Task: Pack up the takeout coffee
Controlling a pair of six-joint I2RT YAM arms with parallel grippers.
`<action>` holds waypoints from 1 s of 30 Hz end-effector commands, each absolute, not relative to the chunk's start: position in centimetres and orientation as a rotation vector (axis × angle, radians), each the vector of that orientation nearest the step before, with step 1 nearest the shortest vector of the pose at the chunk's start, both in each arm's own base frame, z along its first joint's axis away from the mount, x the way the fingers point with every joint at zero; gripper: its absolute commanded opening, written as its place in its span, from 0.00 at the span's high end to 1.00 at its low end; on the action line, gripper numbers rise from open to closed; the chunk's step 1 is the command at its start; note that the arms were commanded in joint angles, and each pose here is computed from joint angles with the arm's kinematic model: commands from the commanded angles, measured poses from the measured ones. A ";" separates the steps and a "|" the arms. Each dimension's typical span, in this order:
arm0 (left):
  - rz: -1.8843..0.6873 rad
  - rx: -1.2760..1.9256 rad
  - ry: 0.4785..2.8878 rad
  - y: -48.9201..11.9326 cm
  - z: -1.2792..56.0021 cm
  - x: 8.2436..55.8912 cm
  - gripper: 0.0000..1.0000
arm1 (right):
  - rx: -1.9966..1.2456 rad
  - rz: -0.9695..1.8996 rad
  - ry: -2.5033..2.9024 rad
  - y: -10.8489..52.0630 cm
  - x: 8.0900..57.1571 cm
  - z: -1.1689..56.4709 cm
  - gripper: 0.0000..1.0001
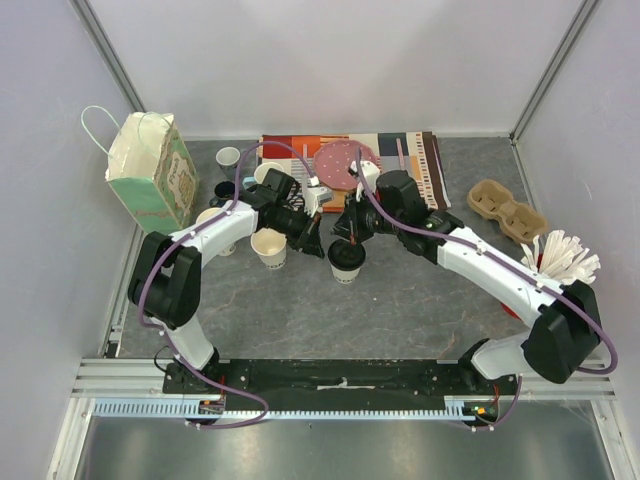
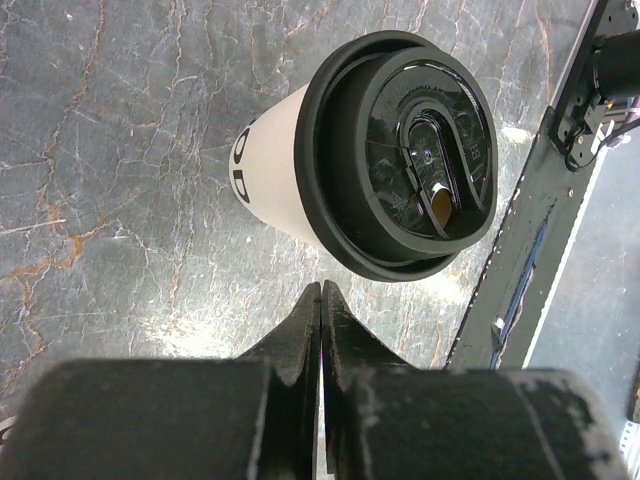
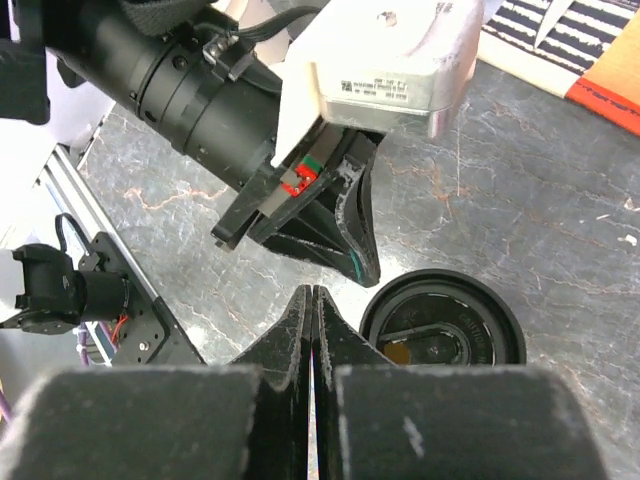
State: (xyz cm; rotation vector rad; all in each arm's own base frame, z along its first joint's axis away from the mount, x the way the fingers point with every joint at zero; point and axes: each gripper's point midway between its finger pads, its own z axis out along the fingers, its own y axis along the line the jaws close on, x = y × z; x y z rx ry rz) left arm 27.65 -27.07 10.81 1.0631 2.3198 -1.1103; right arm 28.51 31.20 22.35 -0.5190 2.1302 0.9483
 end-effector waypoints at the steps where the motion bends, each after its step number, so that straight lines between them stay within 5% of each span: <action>1: -1.123 1.077 2.252 -27.5 12.9 27.9 0.97 | -0.494 0.915 2.234 30.0 27.3 17.3 1.00; 8: -1.148 1.076 2.262 -27.6 12.6 27.7 0.97 | -0.335 0.859 2.441 26.2 26.8 7.1 1.00; 20: -1.125 1.082 2.232 -27.6 13.4 28.1 0.97 | -0.404 0.959 2.275 27.7 28.1 15.7 1.00; 30: -1.082 1.065 2.072 -27.0 20.1 28.9 0.97 | -0.461 1.007 2.128 29.3 29.2 22.6 1.00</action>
